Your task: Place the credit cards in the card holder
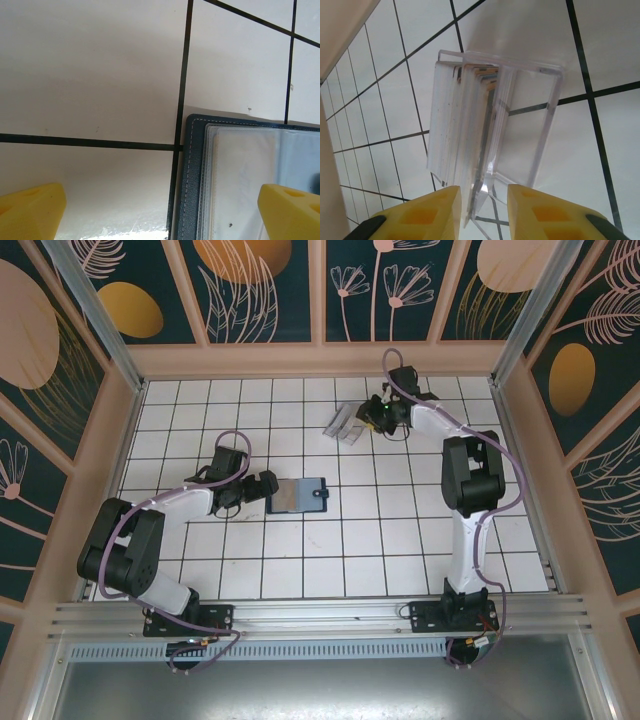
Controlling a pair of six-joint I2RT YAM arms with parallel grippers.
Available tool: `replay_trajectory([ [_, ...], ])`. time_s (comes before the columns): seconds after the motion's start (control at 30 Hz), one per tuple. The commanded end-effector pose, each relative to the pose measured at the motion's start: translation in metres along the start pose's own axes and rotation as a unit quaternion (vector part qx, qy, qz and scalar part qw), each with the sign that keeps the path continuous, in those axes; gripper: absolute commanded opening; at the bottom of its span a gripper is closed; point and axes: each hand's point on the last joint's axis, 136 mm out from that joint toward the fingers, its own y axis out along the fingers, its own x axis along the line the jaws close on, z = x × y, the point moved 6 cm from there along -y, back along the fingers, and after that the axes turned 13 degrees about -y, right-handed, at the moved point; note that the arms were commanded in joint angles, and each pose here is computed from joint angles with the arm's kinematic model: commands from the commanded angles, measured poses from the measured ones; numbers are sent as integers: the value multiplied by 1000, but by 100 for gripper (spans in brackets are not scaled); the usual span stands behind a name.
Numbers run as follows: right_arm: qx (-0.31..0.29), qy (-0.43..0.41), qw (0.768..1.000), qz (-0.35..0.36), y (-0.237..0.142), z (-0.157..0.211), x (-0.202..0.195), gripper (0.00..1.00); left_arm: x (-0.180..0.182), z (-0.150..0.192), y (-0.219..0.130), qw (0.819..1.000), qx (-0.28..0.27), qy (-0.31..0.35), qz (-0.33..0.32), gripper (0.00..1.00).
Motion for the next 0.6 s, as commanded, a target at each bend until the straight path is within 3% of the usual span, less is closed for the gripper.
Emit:
replay_trajectory([
  [0.0,-4,-4,1000,-17,4,-7,15,31,-2,0,1,1000,1,-4,8,98],
  [0.3,5,4,1000,-11,19,-10,11,32,-2,0,3,1000,2,-2,6,99],
  [0.57,5,6,1000,-4,21,-10,12,38,-2,-1,3,1000,1,1,3,99],
])
